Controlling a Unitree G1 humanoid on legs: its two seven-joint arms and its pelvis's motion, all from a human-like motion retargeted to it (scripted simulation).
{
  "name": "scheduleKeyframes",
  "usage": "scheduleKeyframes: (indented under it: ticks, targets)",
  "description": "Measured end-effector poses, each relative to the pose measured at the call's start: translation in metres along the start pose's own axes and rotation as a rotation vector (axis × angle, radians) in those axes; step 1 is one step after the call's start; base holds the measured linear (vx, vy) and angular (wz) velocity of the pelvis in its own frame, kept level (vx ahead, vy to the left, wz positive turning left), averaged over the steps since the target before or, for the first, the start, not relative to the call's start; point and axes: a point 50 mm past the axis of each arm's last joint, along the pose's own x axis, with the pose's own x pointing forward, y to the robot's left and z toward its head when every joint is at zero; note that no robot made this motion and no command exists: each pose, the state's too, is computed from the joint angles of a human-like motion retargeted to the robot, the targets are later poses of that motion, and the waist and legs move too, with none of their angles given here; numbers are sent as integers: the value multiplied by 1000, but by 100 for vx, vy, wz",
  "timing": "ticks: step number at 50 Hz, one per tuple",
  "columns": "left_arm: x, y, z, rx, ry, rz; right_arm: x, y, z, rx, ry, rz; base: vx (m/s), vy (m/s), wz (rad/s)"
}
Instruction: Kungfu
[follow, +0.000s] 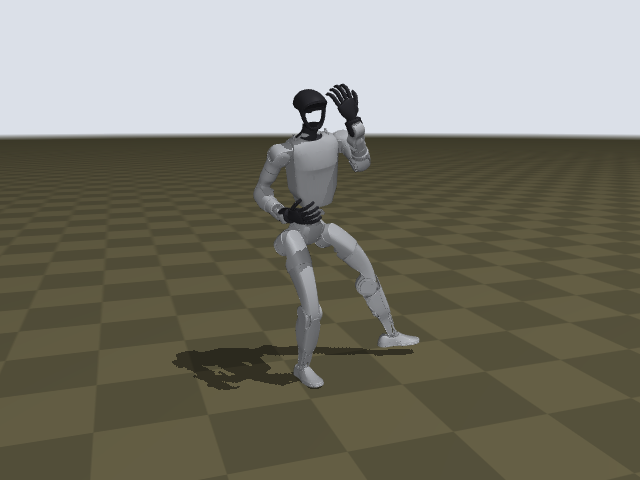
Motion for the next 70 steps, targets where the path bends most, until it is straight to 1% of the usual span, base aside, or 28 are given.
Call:
scheduleKeyframes:
  ticks: [2,5,10,14,19,25,30,33,36,38,40,42,43,44,45,46,47,48,50,52,54,55,57,59,65,67,70]
  targets:
    - [-14,0,-20,-45,56,43,4,0,11,-4,-60,3,-16,13,2]
    - [-34,0,-35,-45,131,100,1,2,25,-60,-111,8,3,15,-25]
    - [-51,1,-22,143,261,69,-14,3,47,-207,-135,-13,12,13,-4]
    - [-53,3,2,398,365,22,-20,3,65,-363,-134,0,11,15,29]
    - [-52,6,47,766,491,-24,-14,8,84,-666,-118,83,22,21,45]
    - [-39,-3,114,1321,639,-102,23,24,107,-918,-205,255,29,34,60]
    - [-16,-21,155,1753,634,-165,61,54,133,-1117,-373,458,37,38,121]
    - [-3,-27,163,1922,582,-198,82,75,152,-1229,-470,564,42,37,219]
    - [8,-24,154,2003,549,-245,112,88,170,-1367,-552,589,48,18,304]
    - [18,-21,143,2021,557,-309,139,89,185,-1521,-589,561,48,-7,329]
    - [31,-22,130,2029,560,-383,172,77,202,-1734,-588,472,34,-33,273]
    - [46,-27,124,2067,542,-436,224,45,210,-1975,-478,244,7,-54,121]
    - [51,-31,124,2096,525,-451,250,21,209,-2098,-366,90,2,-46,-2]
    - [55,-33,126,2120,505,-451,267,-9,212,-2214,-156,-125,2,-37,-61]
    - [58,-36,129,2142,483,-444,272,-37,218,-2326,99,-364,6,-22,-28]
    - [59,-39,130,2144,452,-431,260,-68,224,-2282,468,-617,8,-15,23]
    - [63,-42,131,2146,418,-428,245,-85,226,-2177,749,-772,5,-16,91]
    - [69,-49,130,2150,377,-445,239,-91,223,-2044,858,-761,-2,-31,105]
    - [79,-58,128,2176,345,-490,253,-76,228,-1934,720,-595,1,-41,102]
    - [74,-55,132,2211,378,-478,268,-58,222,-2037,488,-545,30,-11,39]
    - [67,-53,140,2249,393,-457,279,-39,213,-2168,289,-543,20,2,-27]
    - [66,-54,143,2262,383,-448,283,-31,212,-2222,221,-537,-6,-10,-39]
    - [66,-55,144,2260,357,-425,284,-28,215,-2212,231,-526,-1,-9,-24]
    - [62,-54,143,2247,355,-413,284,-30,210,-2093,242,-557,22,5,-14]
    - [41,-44,139,2205,392,-342,292,-17,183,-1606,135,-555,20,16,-20]
    - [25,-35,127,2116,443,-313,292,-15,172,-1419,120,-555,35,26,3]
    - [-7,-23,96,1895,525,-280,294,-10,151,-1083,105,-502,43,37,27]
